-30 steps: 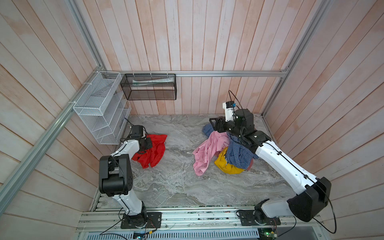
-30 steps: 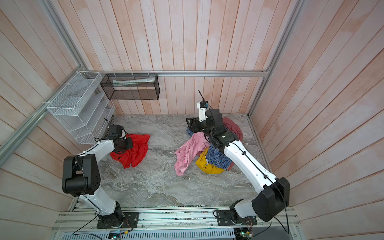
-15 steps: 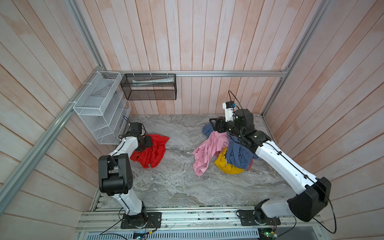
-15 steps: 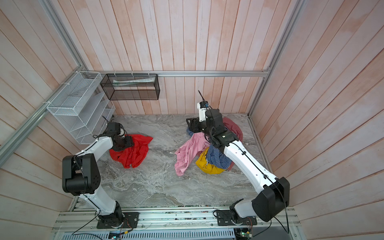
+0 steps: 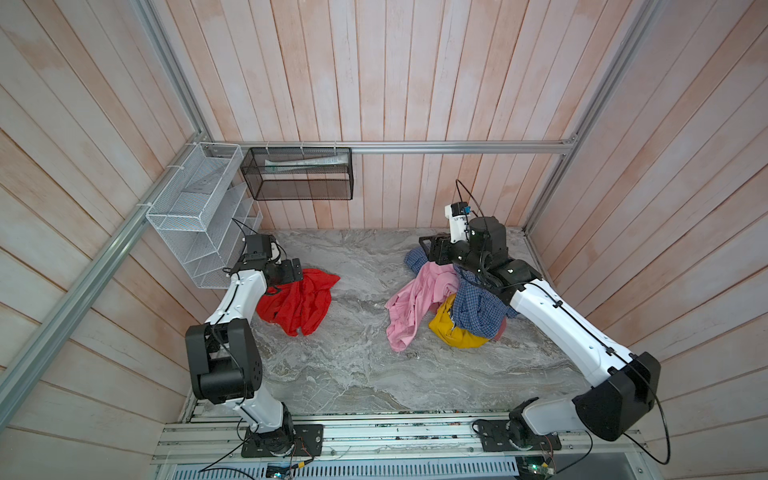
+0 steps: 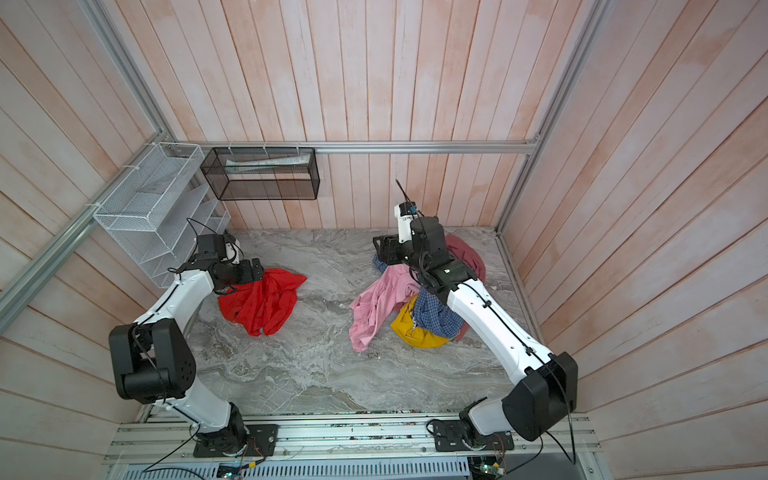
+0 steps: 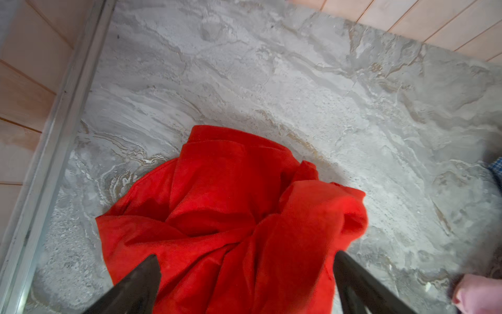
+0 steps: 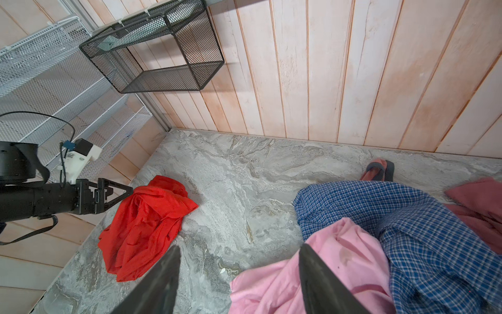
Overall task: Pick out a specific cloth from the pile
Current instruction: 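Open the left gripper and release the red shirt on the table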
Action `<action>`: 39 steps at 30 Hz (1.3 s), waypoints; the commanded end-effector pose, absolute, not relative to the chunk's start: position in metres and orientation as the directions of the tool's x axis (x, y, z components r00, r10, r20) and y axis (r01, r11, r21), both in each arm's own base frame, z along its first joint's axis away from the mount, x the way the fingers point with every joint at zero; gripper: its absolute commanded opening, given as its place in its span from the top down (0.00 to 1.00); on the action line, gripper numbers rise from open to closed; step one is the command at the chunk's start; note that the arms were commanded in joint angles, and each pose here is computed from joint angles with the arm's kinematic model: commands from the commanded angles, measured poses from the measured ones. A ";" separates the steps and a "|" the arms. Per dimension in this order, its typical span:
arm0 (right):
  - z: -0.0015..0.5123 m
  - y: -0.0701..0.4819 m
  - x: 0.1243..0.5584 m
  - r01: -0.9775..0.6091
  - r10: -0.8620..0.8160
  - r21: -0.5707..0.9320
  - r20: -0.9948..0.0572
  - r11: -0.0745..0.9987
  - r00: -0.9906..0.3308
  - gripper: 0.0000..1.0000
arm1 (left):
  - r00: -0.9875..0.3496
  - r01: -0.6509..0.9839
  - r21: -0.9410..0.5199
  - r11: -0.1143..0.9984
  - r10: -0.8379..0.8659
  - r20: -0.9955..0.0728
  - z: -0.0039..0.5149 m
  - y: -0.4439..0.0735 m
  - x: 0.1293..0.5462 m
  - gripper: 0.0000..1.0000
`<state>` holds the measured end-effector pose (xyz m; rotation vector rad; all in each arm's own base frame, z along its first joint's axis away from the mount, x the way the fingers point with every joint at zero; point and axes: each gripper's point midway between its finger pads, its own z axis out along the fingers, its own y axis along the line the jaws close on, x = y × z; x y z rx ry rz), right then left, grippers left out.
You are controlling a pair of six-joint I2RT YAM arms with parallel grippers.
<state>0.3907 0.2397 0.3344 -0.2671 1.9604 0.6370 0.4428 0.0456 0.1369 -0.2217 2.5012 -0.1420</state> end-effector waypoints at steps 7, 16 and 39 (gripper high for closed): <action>0.338 0.234 0.394 -0.441 0.070 0.296 -0.885 0.847 -0.460 0.30 | -0.881 -0.073 -0.145 0.987 -0.132 -0.454 0.082 0.044 0.454 0.00; 0.335 0.235 0.395 -0.444 0.067 0.301 -0.881 0.844 -0.469 0.30 | -0.954 -0.071 -0.219 0.973 -0.130 -0.271 0.025 0.016 0.440 0.00; 0.329 0.218 0.393 -0.396 0.083 0.300 -0.874 0.868 -0.480 0.30 | -0.908 -0.223 -0.281 0.933 -0.304 -0.288 0.012 0.014 0.492 1.00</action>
